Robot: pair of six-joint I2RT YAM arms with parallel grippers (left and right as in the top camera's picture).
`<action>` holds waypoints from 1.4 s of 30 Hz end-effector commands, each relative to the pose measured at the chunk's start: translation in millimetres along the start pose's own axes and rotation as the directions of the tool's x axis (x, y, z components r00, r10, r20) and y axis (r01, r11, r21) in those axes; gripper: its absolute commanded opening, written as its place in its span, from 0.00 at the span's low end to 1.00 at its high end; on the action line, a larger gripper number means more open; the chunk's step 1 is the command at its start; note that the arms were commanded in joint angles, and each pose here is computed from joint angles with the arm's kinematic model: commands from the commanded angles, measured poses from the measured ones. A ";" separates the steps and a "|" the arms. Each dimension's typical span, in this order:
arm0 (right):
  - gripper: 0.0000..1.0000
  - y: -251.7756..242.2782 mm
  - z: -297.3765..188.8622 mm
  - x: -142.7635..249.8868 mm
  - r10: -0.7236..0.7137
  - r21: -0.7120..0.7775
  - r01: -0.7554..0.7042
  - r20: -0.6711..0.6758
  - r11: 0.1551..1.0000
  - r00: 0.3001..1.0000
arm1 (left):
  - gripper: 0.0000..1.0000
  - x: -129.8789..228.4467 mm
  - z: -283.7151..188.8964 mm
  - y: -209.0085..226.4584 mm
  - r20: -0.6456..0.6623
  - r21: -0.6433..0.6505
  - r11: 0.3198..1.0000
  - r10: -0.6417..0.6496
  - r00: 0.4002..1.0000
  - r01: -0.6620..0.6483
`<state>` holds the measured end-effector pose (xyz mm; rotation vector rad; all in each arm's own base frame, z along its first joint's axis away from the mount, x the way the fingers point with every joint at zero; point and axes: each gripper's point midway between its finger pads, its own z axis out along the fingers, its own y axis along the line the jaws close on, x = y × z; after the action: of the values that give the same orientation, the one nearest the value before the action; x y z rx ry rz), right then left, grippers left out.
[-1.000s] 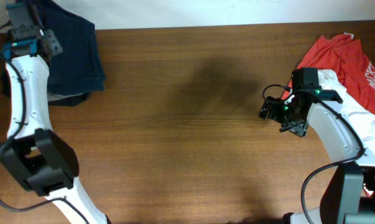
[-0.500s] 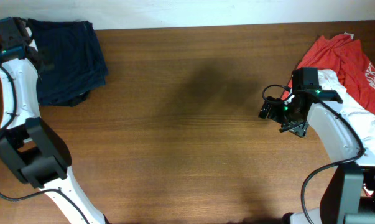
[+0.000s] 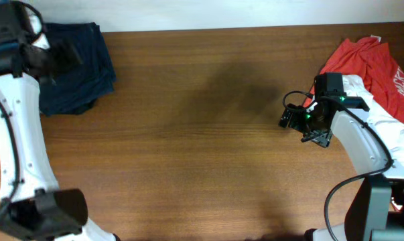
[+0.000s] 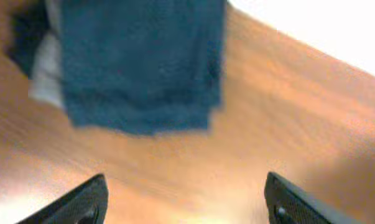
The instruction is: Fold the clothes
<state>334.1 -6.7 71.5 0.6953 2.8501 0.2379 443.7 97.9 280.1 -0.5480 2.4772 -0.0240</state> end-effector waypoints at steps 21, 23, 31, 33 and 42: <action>0.99 -0.7 -3.7 -4.3 -0.008 0.004 0.008 0.016 1.000 1.000 | 0.99 266.9 -113.7 -32.3 -0.026 0.186 0.954 0.244 0.969 -0.235; 0.99 -0.7 -3.7 -4.3 -0.008 0.004 0.008 0.016 1.000 1.000 | 0.99 258.8 -77.9 -50.9 0.124 0.218 0.903 0.351 0.928 -0.371; 0.99 -0.7 -3.7 -4.2 -0.008 0.004 0.008 0.016 1.000 1.000 | 0.99 245.7 -36.0 -33.8 0.640 0.262 0.875 0.157 0.752 -0.406; 0.99 -0.7 -3.7 -4.3 -0.008 0.004 0.008 0.016 1.000 1.000 | 0.99 249.5 -40.3 -34.7 0.723 0.228 0.835 0.200 0.661 -0.501; 0.99 -0.8 -3.7 -4.2 -0.008 0.004 0.008 0.016 1.000 1.000 | 0.99 251.8 -22.5 -0.6 0.783 0.147 0.896 0.154 0.602 -0.419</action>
<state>334.8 -6.7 72.6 0.6936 2.8485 0.2381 245.6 -3.7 165.3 0.0185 1.6288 -0.0620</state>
